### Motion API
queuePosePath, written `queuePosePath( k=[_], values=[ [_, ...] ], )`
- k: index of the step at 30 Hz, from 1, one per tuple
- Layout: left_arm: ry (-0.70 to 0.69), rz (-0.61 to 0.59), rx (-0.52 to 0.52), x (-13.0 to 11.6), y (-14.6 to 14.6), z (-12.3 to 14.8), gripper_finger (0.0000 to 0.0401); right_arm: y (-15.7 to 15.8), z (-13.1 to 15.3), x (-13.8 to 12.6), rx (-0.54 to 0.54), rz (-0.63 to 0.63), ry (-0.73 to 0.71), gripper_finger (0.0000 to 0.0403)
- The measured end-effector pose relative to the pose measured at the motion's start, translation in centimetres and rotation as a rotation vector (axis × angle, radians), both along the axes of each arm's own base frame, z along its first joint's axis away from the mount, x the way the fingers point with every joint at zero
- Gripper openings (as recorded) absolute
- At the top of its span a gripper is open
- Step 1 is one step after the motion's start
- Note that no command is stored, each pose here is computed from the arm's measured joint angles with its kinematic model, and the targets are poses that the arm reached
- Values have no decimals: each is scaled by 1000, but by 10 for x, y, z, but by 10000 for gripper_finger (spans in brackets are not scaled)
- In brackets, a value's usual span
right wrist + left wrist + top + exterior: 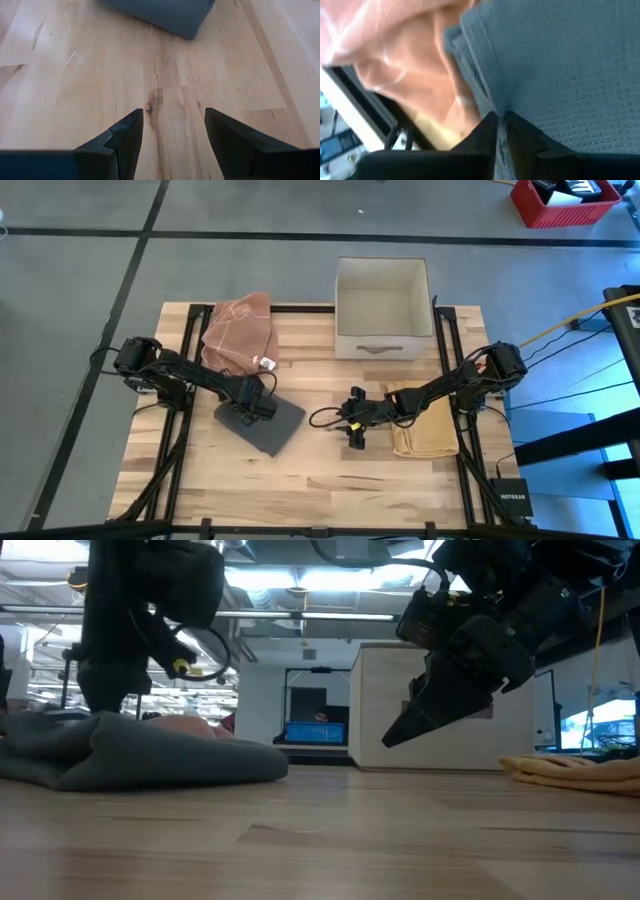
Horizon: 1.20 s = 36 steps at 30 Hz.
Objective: Fold towel
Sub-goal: Fold the gray towel
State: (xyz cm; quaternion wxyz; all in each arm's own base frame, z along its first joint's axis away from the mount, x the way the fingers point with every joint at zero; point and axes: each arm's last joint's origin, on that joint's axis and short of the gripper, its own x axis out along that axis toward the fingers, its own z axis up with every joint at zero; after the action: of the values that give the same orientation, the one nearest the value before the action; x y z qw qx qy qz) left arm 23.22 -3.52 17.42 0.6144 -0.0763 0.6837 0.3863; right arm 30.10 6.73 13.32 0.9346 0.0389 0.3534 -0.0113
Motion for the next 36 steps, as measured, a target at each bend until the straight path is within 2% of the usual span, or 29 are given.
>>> queuePosePath(
  k=[3, 7, 10, 14, 17, 21, 24, 27, 33, 36],
  values=[
    [-15, -40, 6, 3, 2, 0, 73, 0, 0, 0, 0, 0, 0, 216],
    [33, -69, 9, 0, 2, 6, 120, 0, 0, 0, 0, 0, -2, 216],
    [-46, -163, -18, 2, -11, 12, 138, 1, 5, 5, 6, -1, -25, 216],
    [-169, -362, -72, 0, -31, 7, 141, 4, 20, 16, 43, 8, -153, 216],
    [-168, -524, -94, -9, -45, -12, 132, 6, 29, 22, 71, 41, -255, 216],
    [-160, -630, -109, -20, -49, -39, 119, 7, 28, 28, 61, 44, -322, 216],
    [-193, -645, -106, -20, -49, -46, 114, 8, 22, 30, 38, 60, -311, 216],
    [-291, -621, -101, -11, -52, -46, 110, 8, 19, 29, 41, 76, -295, 216],
    [-647, -545, -152, 23, -57, -42, 104, 9, 24, 35, 50, 63, -391, 216],
    [-808, -487, -159, 40, -54, -41, 103, 10, 12, 38, 30, 70, -366, 216]
  ],
)
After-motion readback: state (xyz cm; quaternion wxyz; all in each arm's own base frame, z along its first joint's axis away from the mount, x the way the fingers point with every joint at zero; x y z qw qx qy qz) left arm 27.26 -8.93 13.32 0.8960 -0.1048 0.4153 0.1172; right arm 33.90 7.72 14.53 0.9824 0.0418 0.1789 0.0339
